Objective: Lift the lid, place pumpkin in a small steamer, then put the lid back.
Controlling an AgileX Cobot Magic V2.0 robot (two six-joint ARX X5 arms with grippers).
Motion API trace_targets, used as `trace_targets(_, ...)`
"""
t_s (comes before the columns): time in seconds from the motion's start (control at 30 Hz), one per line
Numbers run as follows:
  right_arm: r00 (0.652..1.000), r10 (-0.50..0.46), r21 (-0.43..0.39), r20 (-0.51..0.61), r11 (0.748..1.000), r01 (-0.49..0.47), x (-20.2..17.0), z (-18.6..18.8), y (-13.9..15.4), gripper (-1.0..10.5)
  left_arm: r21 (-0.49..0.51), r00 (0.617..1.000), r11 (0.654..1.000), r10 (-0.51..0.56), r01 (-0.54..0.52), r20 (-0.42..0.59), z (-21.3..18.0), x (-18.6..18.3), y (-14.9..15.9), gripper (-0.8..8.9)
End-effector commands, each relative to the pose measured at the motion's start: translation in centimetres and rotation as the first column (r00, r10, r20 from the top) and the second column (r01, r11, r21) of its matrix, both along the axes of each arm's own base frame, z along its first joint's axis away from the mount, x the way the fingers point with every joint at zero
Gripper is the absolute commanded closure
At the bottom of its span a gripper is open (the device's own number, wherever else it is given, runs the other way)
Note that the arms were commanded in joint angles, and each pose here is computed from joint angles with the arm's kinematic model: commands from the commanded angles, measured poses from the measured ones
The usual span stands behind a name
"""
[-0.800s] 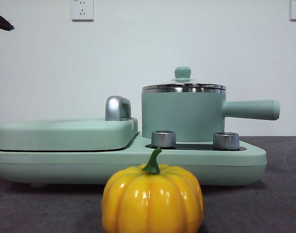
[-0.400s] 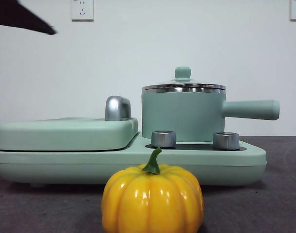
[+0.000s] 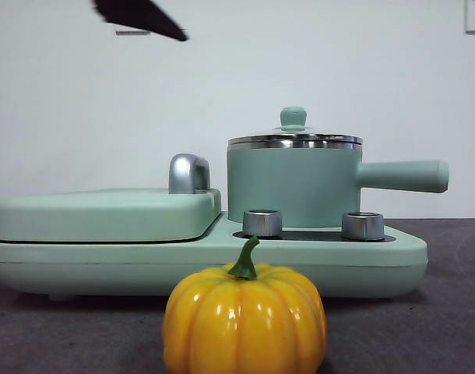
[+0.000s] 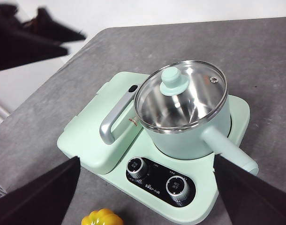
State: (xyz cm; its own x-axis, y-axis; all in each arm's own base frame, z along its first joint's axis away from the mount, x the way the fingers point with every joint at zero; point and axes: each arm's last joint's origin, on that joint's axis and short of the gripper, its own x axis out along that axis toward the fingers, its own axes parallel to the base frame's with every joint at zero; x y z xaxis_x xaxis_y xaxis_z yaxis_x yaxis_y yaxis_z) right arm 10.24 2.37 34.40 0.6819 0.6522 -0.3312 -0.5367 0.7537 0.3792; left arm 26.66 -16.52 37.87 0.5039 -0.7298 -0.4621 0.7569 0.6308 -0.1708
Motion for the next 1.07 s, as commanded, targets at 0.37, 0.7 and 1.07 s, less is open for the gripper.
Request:
trace_targets(0.37,1.0,0.002,0.01,0.012,1.0,-0.002,0.0,0.4,0.0,4.9,0.045,0.981,0.997,-0.066,0.058,0.181,-3.9,4.9,-8.2,2.96)
trace_targets(0.7,1.0,0.002,0.01,0.012,1.0,-0.002,0.0,0.4,0.0,4.9,0.077,0.983,0.994,-0.084,0.072,0.166,-7.5,5.8,-11.5,3.22)
trace_targets(1.07,1.0,0.002,0.01,0.011,1.0,-0.002,0.0,0.4,0.0,4.9,0.141,0.994,0.987,-0.088,0.077,0.071,-9.3,5.8,-11.5,3.25)
